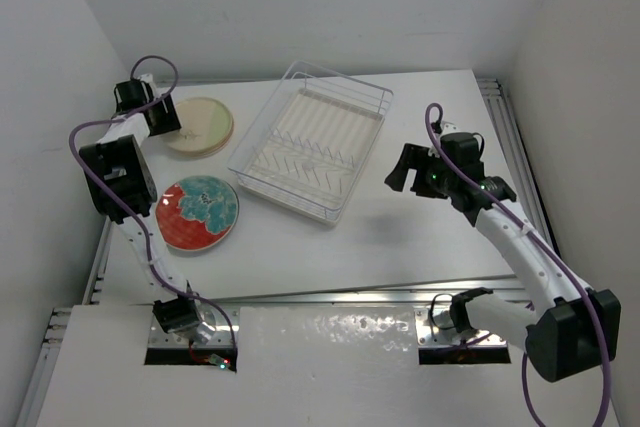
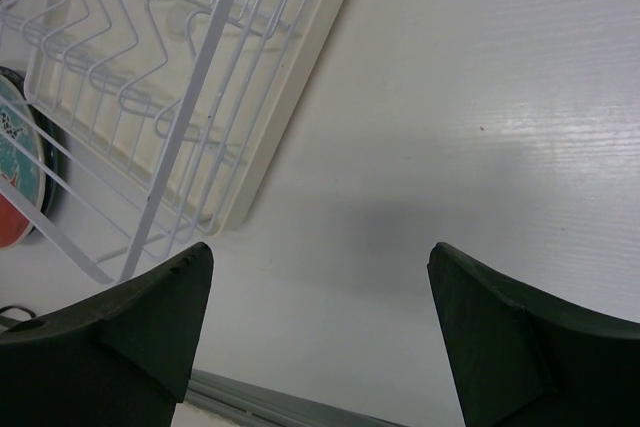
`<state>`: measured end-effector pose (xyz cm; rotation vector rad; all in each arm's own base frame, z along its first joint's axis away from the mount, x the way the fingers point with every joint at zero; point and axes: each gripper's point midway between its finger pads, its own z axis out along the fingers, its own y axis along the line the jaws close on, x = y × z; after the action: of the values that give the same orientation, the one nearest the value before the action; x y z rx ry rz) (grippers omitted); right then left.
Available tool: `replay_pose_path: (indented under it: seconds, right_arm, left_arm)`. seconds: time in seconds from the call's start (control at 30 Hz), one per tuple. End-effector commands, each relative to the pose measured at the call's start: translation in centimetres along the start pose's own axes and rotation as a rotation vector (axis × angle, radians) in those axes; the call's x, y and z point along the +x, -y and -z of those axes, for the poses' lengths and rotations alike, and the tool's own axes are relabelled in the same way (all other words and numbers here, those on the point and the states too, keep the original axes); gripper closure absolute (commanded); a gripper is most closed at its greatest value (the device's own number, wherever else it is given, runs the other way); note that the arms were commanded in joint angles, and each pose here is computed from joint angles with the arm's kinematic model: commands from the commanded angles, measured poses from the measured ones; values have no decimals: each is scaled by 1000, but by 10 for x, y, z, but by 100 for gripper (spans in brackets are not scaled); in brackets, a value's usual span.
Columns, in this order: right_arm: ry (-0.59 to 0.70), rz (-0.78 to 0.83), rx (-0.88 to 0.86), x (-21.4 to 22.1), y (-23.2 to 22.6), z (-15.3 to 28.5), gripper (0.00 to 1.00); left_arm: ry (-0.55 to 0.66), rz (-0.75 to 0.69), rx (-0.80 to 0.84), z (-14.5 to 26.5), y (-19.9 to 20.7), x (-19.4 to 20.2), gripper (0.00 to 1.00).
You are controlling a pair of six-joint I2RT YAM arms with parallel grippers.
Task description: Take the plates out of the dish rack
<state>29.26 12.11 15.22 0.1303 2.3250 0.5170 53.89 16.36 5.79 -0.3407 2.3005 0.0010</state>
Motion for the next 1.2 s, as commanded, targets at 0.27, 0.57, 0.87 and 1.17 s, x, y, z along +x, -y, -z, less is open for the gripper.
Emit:
replay_pose_path:
  seconds: [0.27,0.57,0.87,1.17]
  right_arm:
    - [107,52,41,-31,1,4,6]
    - [340,201,542,-73,88,57,1]
    - [449,126,789,-85,156,91,1]
    - [431,172,742,-85,154,74,1]
  left_arm:
    - [114,2,-63,51,1,-67,32]
    - [275,-97,-326,202,-31,-145,19]
    - [143,-235,-610,290,-72,-56,3]
    - [213,-48,-652,319,-71,-5,0]
